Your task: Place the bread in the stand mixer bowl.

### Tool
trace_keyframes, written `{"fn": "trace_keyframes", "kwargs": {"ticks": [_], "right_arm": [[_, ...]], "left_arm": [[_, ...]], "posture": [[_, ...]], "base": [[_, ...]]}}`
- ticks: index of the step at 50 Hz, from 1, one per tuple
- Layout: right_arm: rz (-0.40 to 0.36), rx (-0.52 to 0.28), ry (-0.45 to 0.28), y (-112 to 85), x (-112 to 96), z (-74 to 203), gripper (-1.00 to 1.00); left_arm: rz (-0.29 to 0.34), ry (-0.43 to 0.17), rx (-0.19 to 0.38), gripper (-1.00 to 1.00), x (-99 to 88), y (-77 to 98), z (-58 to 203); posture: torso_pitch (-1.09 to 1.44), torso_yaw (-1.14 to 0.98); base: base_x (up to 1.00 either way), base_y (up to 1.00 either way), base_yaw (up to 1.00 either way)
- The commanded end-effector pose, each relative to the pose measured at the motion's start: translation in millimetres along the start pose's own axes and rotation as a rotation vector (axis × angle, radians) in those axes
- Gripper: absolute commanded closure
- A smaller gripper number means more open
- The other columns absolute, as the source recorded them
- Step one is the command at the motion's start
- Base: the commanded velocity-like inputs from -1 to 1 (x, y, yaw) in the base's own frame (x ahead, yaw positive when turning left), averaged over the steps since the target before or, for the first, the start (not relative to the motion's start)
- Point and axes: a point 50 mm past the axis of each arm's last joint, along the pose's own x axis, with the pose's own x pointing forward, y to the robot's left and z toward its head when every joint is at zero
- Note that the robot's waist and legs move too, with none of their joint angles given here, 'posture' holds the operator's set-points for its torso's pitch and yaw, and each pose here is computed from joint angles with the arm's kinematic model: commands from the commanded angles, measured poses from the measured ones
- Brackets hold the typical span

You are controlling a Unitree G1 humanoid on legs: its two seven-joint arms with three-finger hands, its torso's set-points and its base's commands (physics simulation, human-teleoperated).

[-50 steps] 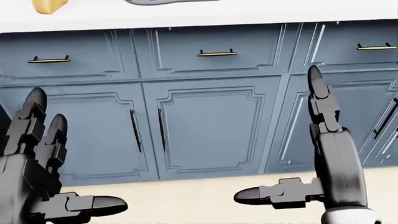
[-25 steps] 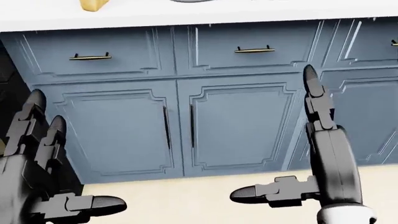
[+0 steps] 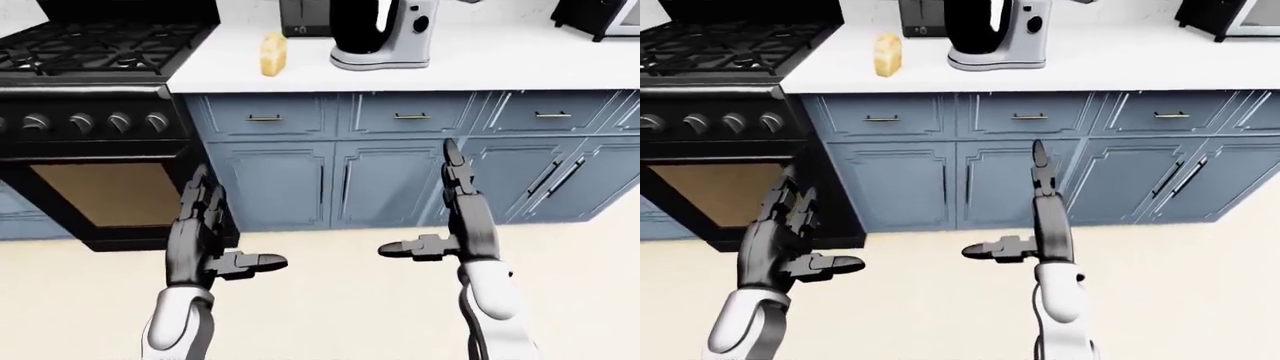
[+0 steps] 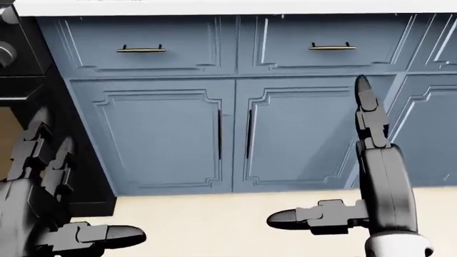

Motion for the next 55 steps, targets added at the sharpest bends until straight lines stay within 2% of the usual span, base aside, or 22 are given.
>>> {"fn": "trace_keyframes", "kwargs": {"ticks": [1, 13, 55], "right_arm": [[-0.021, -0.001, -0.091, -3.3, -0.3, 16.6, -0.98], [-0.019, -0.005, -0.110, -3.2, 0.3, 18.5, -0.97], [-0.023, -0.027, -0.088, -2.7, 0.9, 16.0, -0.97]], "left_arm": [[-0.024, -0.107, 0.003, -1.00, -0.3, -4.0, 19.0], [-0.027, -0.107, 0.002, -1.00, -0.4, -4.2, 19.4], [-0.038, -0.099, -0.004, -1.00, -0.8, -5.1, 18.7]], "posture": [[0.00, 0.00], [0.00, 0.00], [0.00, 0.00]], "base": [[0.00, 0.00, 0.00], [0.00, 0.00, 0.00], [0.10, 0.00, 0.00]]}}
